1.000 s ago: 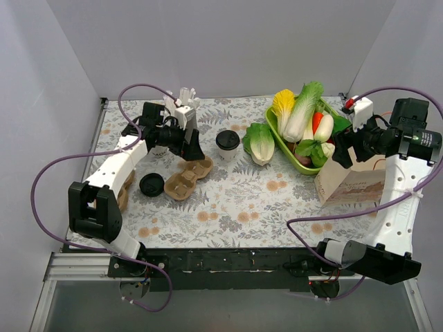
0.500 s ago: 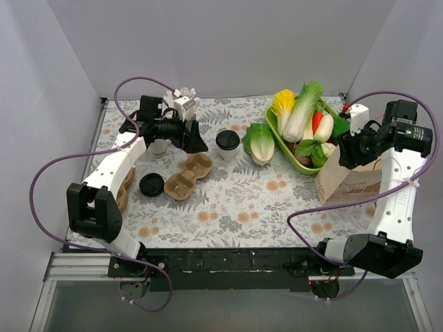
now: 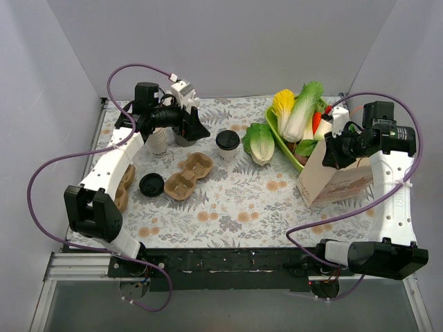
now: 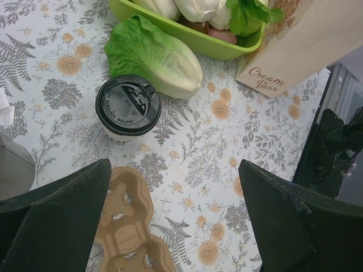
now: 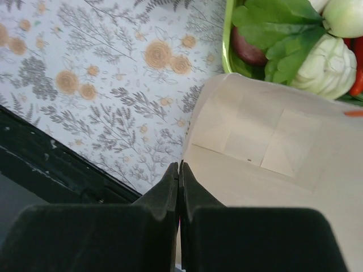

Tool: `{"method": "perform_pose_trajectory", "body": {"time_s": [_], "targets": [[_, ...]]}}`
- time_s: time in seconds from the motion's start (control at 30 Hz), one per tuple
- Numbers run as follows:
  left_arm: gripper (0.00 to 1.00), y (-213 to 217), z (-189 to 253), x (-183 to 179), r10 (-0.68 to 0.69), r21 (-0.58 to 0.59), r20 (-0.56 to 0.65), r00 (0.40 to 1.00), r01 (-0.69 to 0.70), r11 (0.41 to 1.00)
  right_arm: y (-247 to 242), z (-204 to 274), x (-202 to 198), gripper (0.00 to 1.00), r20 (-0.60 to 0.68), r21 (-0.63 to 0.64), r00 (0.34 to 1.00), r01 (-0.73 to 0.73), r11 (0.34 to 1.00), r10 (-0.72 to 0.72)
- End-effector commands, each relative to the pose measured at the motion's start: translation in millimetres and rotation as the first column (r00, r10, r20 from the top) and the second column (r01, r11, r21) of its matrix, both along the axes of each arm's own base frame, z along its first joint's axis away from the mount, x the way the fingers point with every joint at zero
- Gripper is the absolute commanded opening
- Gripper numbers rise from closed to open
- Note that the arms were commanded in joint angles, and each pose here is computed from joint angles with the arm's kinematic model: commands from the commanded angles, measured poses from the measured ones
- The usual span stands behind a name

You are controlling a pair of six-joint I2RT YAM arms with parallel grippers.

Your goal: Pack the takeout coffee

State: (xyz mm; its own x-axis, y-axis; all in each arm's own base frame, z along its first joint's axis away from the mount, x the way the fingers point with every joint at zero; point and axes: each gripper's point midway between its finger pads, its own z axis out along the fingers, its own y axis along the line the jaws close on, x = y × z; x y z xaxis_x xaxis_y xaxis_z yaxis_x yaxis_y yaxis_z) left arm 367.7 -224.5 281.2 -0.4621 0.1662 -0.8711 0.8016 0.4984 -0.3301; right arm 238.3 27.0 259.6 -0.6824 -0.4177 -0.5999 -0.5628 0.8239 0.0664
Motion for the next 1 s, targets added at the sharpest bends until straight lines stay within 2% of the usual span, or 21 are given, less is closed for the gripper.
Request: {"method": "perform_pose_trajectory", "body": {"time_s": [0.0,0.17,0.3,0.43,0.57,0.77,0.8,0.83,0.87,0.93,0.97], "targets": [[0.98,-4,12,2,-0.014,-0.029,0.03,0.999,0.014,0.999,35,24,-1,0.01,0.018,0.174,0.999,-0.03,0.984,0.027],[0.98,3,13,6,-0.01,0.037,0.102,0.995,0.006,0.999,72,25,-18,0.01,-0.015,0.327,0.99,-0.127,0.937,0.139],[0.98,12,23,17,0.063,0.065,0.129,0.99,-0.072,0.995,102,20,-30,0.01,-0.042,0.416,0.972,-0.195,0.888,0.233],[0.98,18,21,21,0.09,0.096,0.147,0.985,-0.105,0.99,127,21,-25,0.01,-0.013,0.456,0.957,-0.253,0.853,0.29],[0.98,17,14,20,0.094,0.094,0.112,0.989,-0.104,0.99,153,18,-23,0.01,-0.01,0.486,0.942,-0.289,0.825,0.336],[0.98,18,9,19,0.106,0.094,0.102,0.989,-0.116,0.989,177,25,-11,0.01,0.026,0.552,0.935,-0.309,0.774,0.354],[0.98,18,9,18,0.105,0.096,0.102,0.989,-0.115,0.989,178,28,-8,0.05,0.04,0.554,0.934,-0.317,0.77,0.356],[0.98,18,8,19,0.105,0.097,0.097,0.99,-0.115,0.989,179,31,-6,0.23,0.053,0.552,0.93,-0.33,0.765,0.363],[0.98,18,8,20,0.109,0.096,0.091,0.99,-0.118,0.988,180,35,-8,0.34,0.064,0.56,0.922,-0.35,0.751,0.382],[0.98,14,9,20,0.099,0.081,0.076,0.992,-0.105,0.991,179,53,-10,0.63,0.141,0.53,0.896,-0.427,0.733,0.421],[0.98,13,13,20,0.096,0.074,0.081,0.992,-0.102,0.992,179,62,-11,0.66,0.177,0.511,0.884,-0.458,0.727,0.432]]}}
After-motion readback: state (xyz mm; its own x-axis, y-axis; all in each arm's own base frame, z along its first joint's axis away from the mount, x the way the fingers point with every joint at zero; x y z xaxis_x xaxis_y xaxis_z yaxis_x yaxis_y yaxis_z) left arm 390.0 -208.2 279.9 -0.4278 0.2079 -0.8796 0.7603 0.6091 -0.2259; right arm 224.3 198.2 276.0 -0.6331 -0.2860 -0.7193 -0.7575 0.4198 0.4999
